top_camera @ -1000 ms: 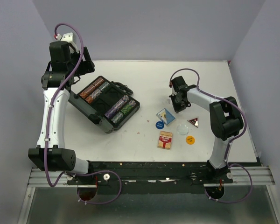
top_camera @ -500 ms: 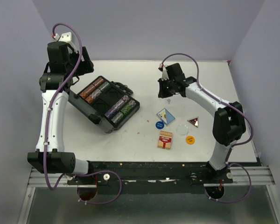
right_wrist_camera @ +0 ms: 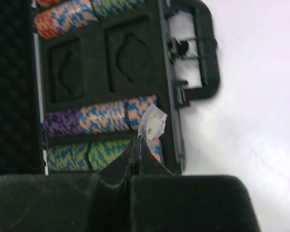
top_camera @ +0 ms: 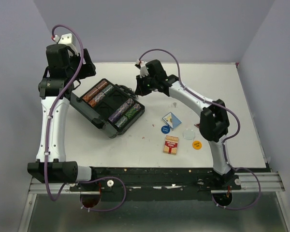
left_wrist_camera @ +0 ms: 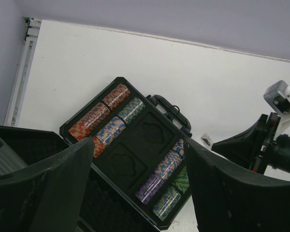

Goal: Pack up texas hold em set

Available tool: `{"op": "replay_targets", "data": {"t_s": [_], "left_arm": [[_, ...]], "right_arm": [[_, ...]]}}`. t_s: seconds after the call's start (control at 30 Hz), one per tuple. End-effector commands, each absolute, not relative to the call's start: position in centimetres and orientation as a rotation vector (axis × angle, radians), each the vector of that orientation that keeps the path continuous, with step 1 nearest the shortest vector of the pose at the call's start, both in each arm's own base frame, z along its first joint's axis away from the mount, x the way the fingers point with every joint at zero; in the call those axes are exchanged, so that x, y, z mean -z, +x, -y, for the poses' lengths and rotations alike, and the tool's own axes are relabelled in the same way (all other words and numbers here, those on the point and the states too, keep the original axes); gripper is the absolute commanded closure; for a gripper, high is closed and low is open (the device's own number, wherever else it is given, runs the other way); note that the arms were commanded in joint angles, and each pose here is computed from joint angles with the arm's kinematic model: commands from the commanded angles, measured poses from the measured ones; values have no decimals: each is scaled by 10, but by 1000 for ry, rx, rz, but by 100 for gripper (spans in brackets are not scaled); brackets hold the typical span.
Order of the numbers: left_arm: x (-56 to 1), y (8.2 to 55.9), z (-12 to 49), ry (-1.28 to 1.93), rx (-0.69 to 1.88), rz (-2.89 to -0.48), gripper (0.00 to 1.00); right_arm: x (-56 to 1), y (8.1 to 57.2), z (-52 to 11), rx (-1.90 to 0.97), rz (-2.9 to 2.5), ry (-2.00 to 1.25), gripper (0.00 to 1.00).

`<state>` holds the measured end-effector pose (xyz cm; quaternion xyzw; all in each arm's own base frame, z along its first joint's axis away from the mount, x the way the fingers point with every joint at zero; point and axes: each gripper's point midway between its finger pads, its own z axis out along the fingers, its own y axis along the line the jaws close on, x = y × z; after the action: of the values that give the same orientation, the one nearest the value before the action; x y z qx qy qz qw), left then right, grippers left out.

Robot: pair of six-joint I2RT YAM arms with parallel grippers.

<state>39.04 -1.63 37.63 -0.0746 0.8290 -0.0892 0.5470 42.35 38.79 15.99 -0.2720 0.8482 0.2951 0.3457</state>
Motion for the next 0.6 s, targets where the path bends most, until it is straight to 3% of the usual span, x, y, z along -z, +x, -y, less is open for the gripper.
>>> {"op": "replay_targets", "data": {"t_s": [0.0,0.57], "left_arm": [[-383,383,20,-185,255,-1938,17],[-381,378,25,-163,284,-1942,17]], "right_arm": [[-166,425,-432,-853,-2116,-801,99],[-112,470,-479,-664,-2036,-800,99]]}}
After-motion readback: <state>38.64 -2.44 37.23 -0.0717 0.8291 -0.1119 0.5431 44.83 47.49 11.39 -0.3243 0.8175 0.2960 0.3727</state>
